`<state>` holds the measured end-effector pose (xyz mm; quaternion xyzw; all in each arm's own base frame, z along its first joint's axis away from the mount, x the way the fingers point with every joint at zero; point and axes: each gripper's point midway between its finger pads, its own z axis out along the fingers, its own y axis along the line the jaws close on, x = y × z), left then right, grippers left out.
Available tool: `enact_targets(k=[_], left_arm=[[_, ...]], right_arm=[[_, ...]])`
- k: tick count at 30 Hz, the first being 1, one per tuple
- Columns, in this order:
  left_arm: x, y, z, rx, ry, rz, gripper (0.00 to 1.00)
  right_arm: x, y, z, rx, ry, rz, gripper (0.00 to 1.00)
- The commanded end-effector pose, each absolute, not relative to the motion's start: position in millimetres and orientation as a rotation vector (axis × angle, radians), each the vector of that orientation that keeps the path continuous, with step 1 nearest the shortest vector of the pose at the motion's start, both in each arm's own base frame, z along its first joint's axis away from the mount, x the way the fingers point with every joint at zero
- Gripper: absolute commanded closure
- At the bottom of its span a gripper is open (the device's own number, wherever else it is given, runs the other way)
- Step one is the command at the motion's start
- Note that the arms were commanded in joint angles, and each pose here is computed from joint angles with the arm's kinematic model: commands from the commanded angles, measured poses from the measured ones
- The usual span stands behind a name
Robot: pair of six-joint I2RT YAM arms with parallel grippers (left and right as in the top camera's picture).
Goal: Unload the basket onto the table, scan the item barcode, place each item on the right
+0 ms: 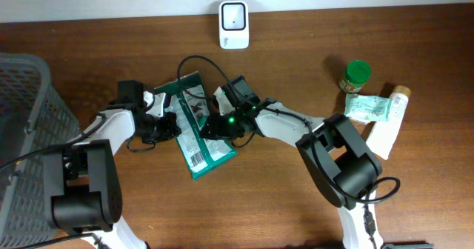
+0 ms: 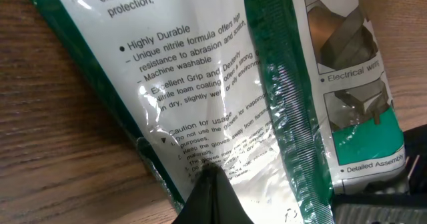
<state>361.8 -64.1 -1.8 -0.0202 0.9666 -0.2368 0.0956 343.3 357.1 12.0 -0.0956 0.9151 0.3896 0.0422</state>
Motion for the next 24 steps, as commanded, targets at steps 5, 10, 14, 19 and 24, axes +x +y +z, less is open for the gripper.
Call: enact_targets(k=[5, 10, 14, 19, 24], left_arm=[[342, -58, -20, -0.068, 2.942, -0.653, 1.0], [342, -59, -20, -0.069, 2.943, -0.654, 0.69], [344, -58, -20, -0.064, 2.931, -0.651, 0.7], [344, -58, -20, -0.064, 2.931, -0.651, 0.68], [347, -58, -19, -0.06, 2.921, -0.648, 0.6]], right_arm=[[363, 329, 30, -0.34, 2.738, 1.237, 0.96], [389, 289, 129, -0.345, 2.524, 1.244, 0.96], [399, 240, 221, -0.226, 2.335, 1.427, 0.96], [396, 211, 357, -0.033, 2.125, 1.556, 0.96], [377, 211, 425, -0.164, 2.001, 1.628, 0.96]])
